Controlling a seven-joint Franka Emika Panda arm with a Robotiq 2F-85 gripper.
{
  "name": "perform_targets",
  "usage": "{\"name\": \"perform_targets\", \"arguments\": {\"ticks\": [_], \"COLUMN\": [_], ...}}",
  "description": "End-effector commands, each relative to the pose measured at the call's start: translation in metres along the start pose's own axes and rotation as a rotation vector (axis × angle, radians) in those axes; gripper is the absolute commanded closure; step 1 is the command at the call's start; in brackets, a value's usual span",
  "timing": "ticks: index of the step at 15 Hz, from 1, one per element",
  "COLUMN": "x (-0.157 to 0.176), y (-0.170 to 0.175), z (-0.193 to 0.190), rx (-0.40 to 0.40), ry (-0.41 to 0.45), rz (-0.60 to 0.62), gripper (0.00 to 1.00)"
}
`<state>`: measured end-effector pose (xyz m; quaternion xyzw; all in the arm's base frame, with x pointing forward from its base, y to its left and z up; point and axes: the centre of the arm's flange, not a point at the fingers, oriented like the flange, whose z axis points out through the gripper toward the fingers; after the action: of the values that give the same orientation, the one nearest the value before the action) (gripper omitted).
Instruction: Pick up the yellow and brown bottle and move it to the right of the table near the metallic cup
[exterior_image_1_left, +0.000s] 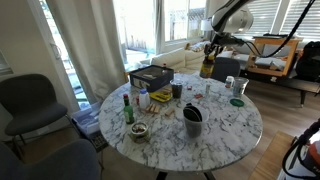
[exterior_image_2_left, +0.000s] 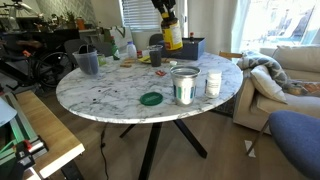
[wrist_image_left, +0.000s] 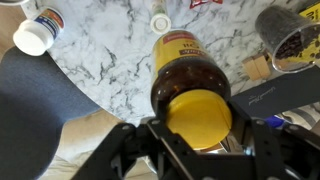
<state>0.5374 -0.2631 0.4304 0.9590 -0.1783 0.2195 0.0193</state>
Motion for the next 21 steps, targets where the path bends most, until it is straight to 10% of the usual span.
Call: {"name": "perform_targets", "arguments": {"ticks": [1, 13, 16, 17, 21], "x": [-0.078, -0.288, -0.287, -0.211, -0.211], "y": [-0.001, 0.009, 0.025, 0.033, 0.044], "z": [-0.04, -0.075, -0.088, -0.076, -0.084], "rx": [0.014, -0.003, -0.042, -0.014, -0.029], "ry": [0.052, -0.037, -0.005, -0.029, -0.012], "rz": [0.016, 0.372, 0.441, 0.394, 0.426], "gripper": [0.64, 0.64, 0.64, 0.39, 0.39]}}
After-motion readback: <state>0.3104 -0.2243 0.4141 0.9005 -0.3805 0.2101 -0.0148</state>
